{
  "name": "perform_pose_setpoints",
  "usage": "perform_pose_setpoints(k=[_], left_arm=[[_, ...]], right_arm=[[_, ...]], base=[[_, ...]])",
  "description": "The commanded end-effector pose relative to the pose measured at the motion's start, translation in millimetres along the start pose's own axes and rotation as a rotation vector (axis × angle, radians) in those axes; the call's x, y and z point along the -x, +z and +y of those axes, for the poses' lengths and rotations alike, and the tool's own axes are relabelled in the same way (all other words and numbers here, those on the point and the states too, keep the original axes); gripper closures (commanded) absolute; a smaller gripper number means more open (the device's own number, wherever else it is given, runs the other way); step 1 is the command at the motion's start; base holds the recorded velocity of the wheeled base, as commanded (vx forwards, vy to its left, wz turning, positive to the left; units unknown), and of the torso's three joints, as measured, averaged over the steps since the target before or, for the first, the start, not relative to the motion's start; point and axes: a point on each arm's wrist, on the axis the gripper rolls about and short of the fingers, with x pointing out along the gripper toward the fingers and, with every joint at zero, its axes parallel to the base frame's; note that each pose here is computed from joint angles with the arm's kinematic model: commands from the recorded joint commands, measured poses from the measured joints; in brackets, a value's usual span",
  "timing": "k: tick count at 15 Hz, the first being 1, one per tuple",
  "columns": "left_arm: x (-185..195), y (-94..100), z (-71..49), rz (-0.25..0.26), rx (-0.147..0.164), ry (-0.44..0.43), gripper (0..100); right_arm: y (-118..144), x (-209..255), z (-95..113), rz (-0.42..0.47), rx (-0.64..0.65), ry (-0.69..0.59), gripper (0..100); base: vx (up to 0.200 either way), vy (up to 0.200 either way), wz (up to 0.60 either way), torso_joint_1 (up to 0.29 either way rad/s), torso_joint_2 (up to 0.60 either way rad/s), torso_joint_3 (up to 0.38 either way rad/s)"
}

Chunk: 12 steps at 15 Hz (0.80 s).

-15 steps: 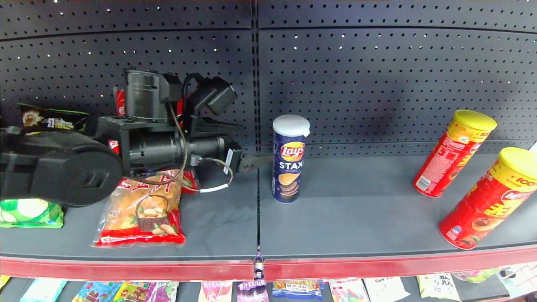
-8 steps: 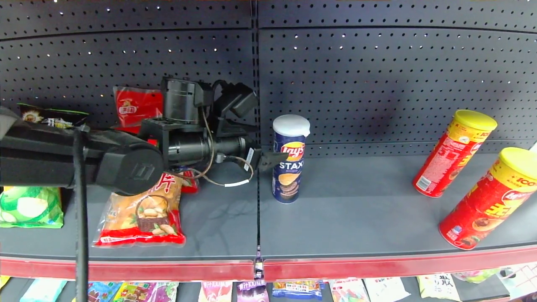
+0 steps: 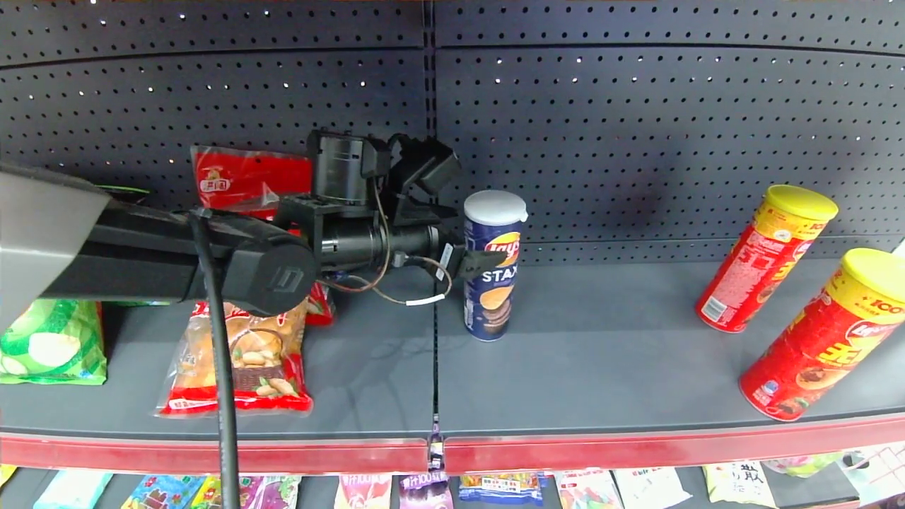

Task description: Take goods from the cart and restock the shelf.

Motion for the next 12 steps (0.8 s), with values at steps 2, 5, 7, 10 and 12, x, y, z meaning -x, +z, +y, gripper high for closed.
perform_pose_setpoints(k=[2, 5, 7, 10, 12], left_arm=[[-5, -1.1, -3.6, 0.003, -0.001, -0.011, 0], [1, 0.1, -8.0, 0.005, 0.0, -0.018, 0], [1, 1.9, -8.7, 0.001, -0.002, -0.01, 0], [-4, 2.0, -13.1, 0.002, -0.004, -0.019, 0], [-8, 0.9, -17.8, 0.006, 0.017, -0.026, 0]], right_arm=[[0, 0, 0, -0.003, -0.006, -0.001, 100], [0, 0, 0, -0.001, -0.006, -0.001, 100], [0, 0, 0, -0.001, -0.006, 0.001, 100], [0, 0, 0, 0.002, -0.007, 0.001, 100], [0, 0, 0, 0.002, -0.007, 0.001, 100]], base=[[0.0, 0.0, 0.0, 0.0, 0.0, 0.0], [0.0, 0.0, 0.0, 0.0, 0.0, 0.0], [0.0, 0.0, 0.0, 0.0, 0.0, 0.0], [0.0, 0.0, 0.0, 0.0, 0.0, 0.0], [0.0, 0.0, 0.0, 0.0, 0.0, 0.0]])
